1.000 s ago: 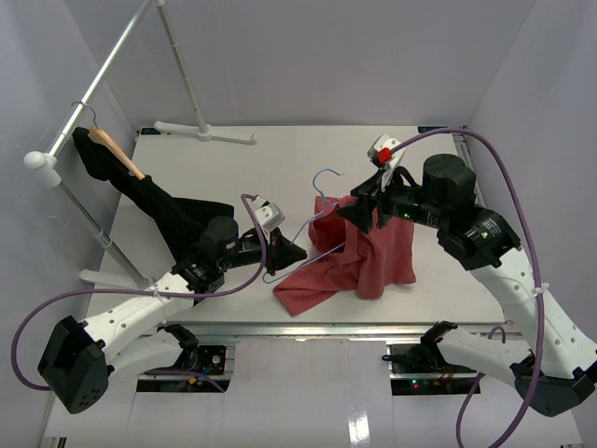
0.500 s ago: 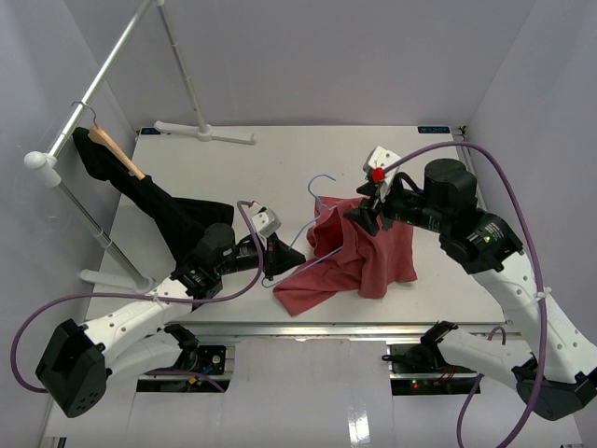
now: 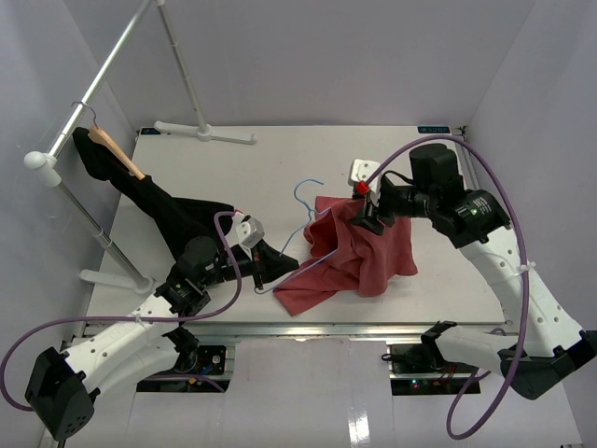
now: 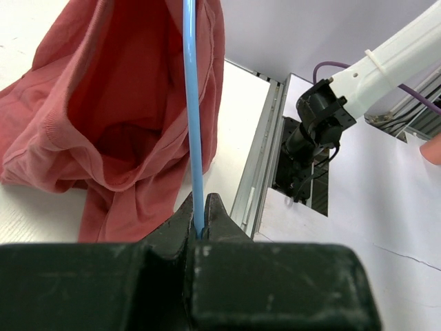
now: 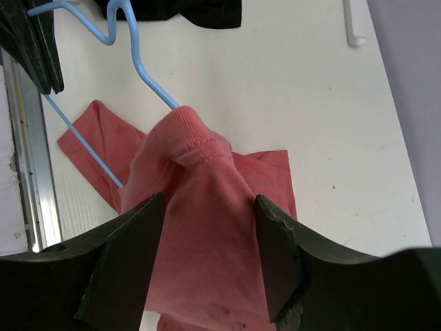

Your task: Place the t-shirt on the hanger

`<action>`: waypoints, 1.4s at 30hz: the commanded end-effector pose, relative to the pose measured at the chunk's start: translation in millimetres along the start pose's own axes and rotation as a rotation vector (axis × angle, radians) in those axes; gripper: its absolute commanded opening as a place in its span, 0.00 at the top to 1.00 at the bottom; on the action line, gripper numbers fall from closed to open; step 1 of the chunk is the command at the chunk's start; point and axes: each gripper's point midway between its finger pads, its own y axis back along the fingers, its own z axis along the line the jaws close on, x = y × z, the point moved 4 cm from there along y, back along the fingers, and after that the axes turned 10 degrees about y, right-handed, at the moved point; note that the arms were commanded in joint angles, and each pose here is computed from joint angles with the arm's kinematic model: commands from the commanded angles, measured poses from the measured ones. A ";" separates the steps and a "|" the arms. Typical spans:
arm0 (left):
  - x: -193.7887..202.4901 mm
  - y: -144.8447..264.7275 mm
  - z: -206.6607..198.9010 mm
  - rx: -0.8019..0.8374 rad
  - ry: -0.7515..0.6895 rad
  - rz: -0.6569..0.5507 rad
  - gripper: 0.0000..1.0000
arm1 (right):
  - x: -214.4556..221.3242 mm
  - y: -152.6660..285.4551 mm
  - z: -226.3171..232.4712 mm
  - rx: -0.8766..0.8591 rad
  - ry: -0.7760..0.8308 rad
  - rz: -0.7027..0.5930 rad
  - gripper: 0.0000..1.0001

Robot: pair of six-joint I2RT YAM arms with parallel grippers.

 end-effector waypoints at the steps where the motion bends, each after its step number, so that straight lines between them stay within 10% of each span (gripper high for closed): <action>1: -13.2 -0.9 -12.6 0.067 -0.057 -0.055 1.00 | -20.3 6.6 -0.9 -0.079 0.064 -0.087 0.41; 22: -38.0 -15.5 -22.4 0.139 -0.090 -0.072 1.00 | -20.8 -14.6 19.1 -0.222 -0.094 -0.173 0.76; 42: -53.7 -28.7 -20.6 0.146 -0.126 -0.069 1.00 | -6.7 -33.9 42.9 -0.298 -0.209 -0.204 0.70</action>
